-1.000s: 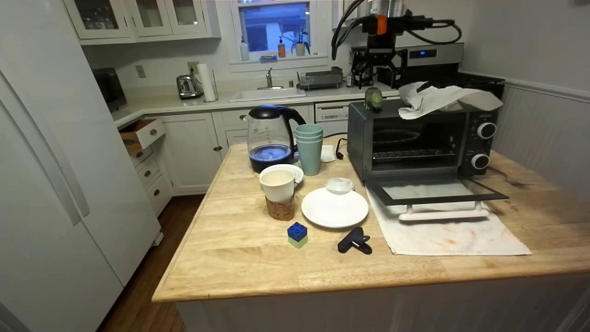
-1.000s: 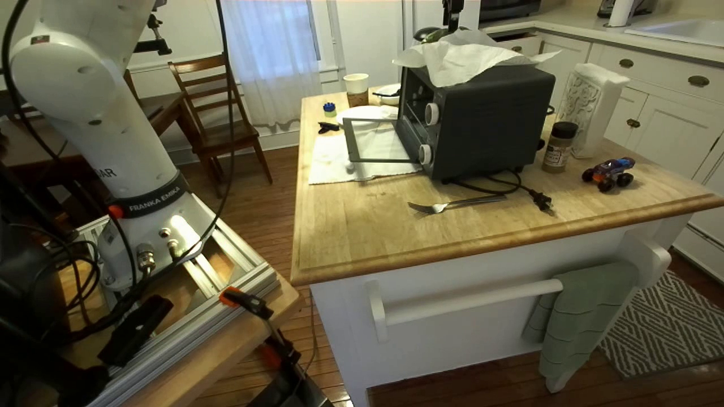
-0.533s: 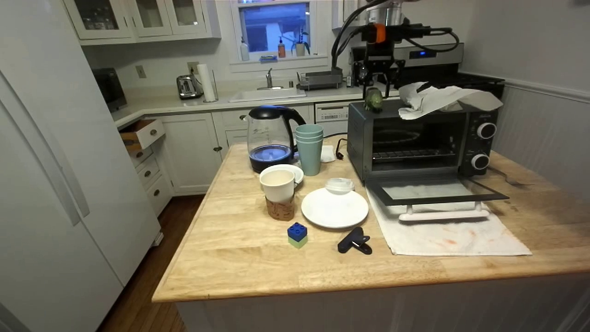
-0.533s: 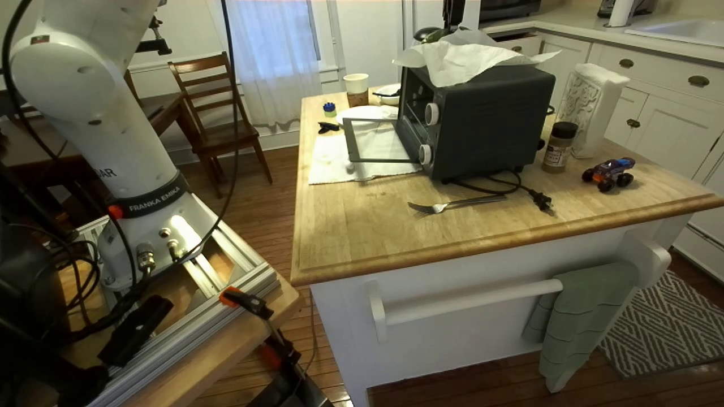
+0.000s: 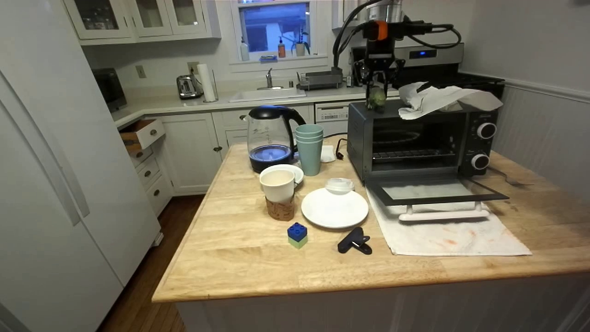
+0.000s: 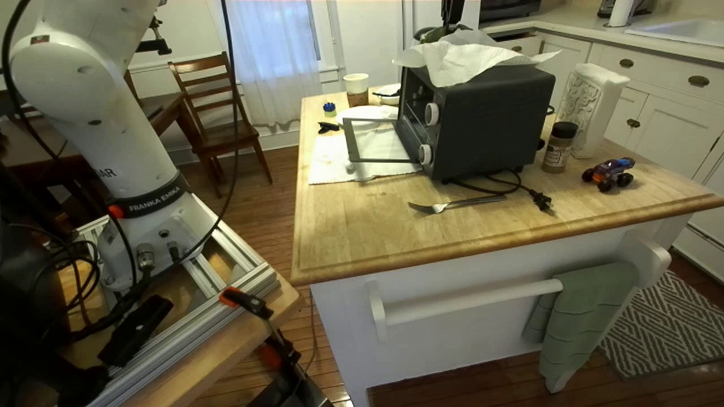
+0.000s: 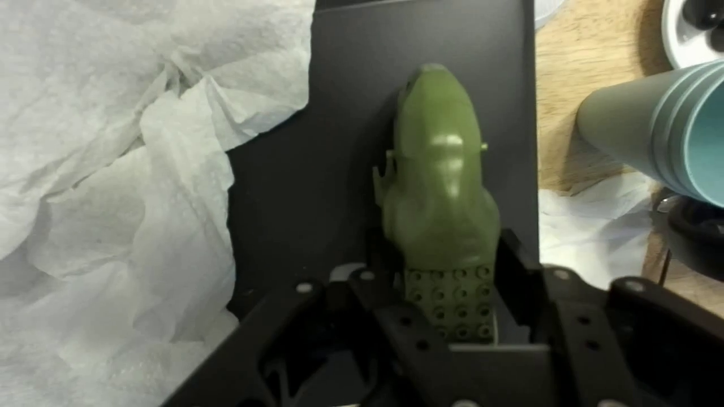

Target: Remove the green reptile toy from the oven top and put it on a paper plate

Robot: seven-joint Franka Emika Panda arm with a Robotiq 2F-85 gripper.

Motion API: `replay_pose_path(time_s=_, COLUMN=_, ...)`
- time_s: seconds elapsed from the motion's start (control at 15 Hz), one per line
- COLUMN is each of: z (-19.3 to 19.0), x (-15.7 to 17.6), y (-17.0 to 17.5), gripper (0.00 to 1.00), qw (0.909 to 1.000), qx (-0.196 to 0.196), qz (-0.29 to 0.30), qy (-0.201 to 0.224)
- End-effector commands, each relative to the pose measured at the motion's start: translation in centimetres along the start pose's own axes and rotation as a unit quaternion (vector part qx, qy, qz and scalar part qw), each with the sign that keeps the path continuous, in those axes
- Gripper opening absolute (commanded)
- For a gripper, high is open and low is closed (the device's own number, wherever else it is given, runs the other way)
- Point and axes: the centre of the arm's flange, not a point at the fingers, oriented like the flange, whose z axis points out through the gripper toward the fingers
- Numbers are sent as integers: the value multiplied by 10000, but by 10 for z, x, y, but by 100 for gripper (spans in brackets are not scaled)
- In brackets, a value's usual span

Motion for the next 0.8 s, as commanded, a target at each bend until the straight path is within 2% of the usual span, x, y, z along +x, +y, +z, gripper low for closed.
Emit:
replay_pose_path(time_s=0.0, z=-33, x=-22, y=-6, gripper=24, qw=9978, qx=70, qz=-428, qy=-493)
replay_pose_path(time_s=0.13, z=-45, x=-49, y=-11, gripper=24, qw=9922, qx=31, qz=-900, qy=-862)
replay_pose_path(time_s=0.33, z=-62, x=-88, y=-26, gripper=24, qw=9798, qx=134, qz=-1723, qy=-1004)
replay_pose_path(time_s=0.6, z=-72, x=-121, y=-49, gripper=24, qw=9571, qx=593, qz=-2672, qy=-954)
replay_pose_path(time_s=0.73, z=-67, x=-122, y=-56, gripper=24, qw=9448, qx=955, qz=-2910, qy=-1165)
